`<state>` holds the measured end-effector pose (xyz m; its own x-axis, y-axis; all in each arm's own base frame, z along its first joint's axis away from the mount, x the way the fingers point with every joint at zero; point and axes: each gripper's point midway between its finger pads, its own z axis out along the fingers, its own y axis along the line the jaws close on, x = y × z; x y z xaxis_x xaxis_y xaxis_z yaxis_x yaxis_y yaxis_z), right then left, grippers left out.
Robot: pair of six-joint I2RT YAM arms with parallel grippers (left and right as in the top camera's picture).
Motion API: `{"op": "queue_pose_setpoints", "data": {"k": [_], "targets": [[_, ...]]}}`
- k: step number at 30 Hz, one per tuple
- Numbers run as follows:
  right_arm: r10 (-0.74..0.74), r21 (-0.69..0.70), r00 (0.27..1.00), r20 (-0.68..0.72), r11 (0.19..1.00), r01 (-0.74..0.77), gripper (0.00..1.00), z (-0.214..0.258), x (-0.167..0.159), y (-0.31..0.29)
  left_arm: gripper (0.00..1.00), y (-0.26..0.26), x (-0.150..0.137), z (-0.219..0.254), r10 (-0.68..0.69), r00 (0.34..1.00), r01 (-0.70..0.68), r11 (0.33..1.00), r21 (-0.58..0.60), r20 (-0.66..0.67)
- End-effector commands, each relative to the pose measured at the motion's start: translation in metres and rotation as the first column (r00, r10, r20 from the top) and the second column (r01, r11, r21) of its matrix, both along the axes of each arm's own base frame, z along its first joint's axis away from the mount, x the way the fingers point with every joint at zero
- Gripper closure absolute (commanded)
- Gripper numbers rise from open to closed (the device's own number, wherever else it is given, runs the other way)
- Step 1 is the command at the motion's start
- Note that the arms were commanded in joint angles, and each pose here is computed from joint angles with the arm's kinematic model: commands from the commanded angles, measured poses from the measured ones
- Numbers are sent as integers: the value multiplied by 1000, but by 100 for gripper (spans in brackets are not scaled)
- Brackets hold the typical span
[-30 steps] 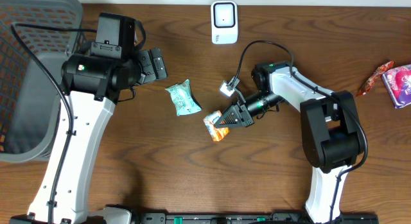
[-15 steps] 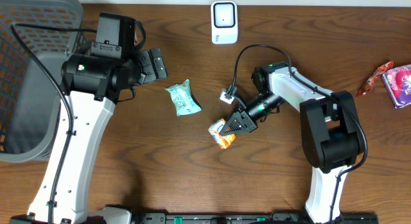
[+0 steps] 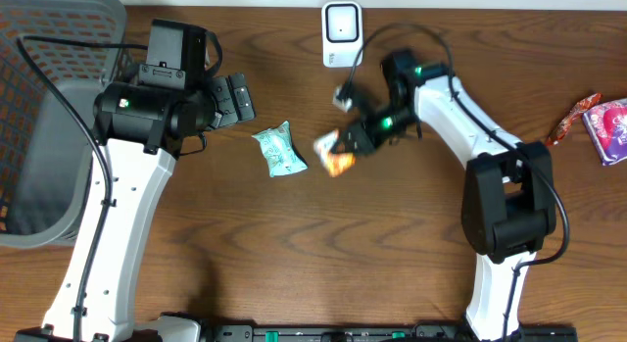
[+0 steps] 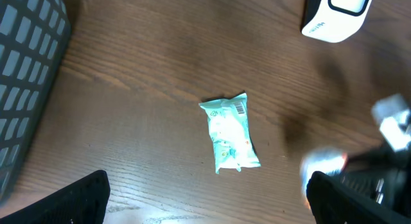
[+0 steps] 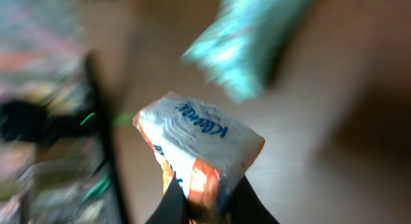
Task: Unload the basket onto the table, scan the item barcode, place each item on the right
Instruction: 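Hold the Kleenex pack up in front of the scanner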
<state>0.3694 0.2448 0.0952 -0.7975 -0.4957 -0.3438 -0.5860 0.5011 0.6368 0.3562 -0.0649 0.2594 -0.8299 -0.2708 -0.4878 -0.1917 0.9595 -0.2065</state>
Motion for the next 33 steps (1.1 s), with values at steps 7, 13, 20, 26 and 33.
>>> {"op": "queue_pose_setpoints", "data": {"k": [7, 13, 20, 26, 33], "targets": [[-626, -318, 549, 553, 451, 834, 99, 53, 150, -107, 2, 1, 0, -2, 6, 1000, -6, 1000, -3, -8], [-677, -118, 421, 604, 446, 887, 99, 85, 188, -96, 2, 1, 0, -2, 6, 1000, -6, 1000, -4, -8], [-749, 119, 341, 568, 485, 866, 99, 123, 217, -62, 2, 1, 0, -2, 6, 1000, -6, 1000, -4, -8], [-777, 195, 313, 547, 481, 854, 99, 129, 229, -52, 2, 1, 0, -2, 6, 1000, -6, 1000, -3, -8], [-709, 158, 347, 614, 541, 826, 99, 102, 236, -35, 2, 1, 0, -2, 6, 1000, -6, 1000, -3, -8]]}}
